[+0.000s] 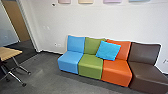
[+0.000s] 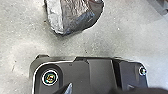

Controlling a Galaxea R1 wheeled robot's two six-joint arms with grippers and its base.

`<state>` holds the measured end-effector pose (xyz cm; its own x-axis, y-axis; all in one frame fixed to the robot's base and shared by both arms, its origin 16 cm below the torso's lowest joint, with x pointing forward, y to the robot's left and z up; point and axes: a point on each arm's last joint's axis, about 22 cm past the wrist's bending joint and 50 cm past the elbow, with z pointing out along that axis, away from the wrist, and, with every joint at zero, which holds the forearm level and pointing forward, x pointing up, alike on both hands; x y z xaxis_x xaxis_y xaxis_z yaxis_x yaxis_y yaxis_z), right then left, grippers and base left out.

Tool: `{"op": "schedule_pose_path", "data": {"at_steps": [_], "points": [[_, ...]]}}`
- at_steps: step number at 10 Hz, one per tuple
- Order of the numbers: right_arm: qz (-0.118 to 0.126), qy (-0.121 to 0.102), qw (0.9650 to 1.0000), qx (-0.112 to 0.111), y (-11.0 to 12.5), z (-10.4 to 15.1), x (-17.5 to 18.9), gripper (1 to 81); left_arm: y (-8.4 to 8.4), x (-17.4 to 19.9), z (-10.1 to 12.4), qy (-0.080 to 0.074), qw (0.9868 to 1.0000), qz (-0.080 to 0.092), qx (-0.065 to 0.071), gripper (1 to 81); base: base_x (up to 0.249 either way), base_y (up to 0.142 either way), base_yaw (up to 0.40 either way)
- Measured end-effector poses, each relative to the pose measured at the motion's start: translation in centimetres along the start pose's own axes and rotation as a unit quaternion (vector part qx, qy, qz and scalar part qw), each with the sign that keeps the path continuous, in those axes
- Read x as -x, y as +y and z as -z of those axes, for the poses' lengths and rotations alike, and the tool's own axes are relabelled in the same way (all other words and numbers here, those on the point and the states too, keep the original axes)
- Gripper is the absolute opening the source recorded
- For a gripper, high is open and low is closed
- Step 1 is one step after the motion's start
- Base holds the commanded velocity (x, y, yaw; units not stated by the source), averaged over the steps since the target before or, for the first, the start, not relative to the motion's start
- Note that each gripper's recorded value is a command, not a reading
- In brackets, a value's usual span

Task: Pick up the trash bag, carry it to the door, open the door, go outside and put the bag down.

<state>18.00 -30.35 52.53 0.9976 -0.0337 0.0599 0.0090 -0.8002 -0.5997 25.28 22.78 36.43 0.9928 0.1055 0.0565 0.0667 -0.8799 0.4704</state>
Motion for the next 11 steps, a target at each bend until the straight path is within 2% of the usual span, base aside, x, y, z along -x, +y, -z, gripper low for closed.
{"op": "schedule_pose_path", "data": {"at_steps": [2,4,6,7,9,11], "points": [[0.008,0.011,0.9999,-0.001,0.7,-1.1,-1.1,81.1,-0.5,-2.9,-0.9,0.016,0.9999,-0.001,0.0,81.1,0.0,0.0,0.0],[0.014,0.018,0.9997,0.0,1.7,-2.1,-1.9,81.1,-0.6,-5.8,-1.8,0.021,0.9998,0.001,0.003,81.1,0.0,0.0,0.0],[0.021,0.027,0.9994,0.002,2.7,-3.0,-2.8,81.1,-1.2,-8.6,-2.4,0.036,0.9993,0.002,0.002,81.1,0.0,0.0,0.0],[0.02,0.026,0.9995,0.003,3.1,-3.1,-2.8,81.1,-1.6,-9.3,-2.8,0.035,0.9994,0.004,0.001,81.1,0.0,0.0,0.0],[0.011,0.017,0.9997,0.009,4.5,-2.8,-3.4,81.1,-2.7,-9.2,-4.4,0.016,0.9998,0.011,-0.001,81.1,0.0,0.0,0.0],[0.005,0.022,0.9997,0.01,5.5,-3.0,-6.2,81.1,-4.0,-8.1,-6.7,-0.003,0.9997,0.023,-0.003,81.1,0.0,0.0,0.0]]}}
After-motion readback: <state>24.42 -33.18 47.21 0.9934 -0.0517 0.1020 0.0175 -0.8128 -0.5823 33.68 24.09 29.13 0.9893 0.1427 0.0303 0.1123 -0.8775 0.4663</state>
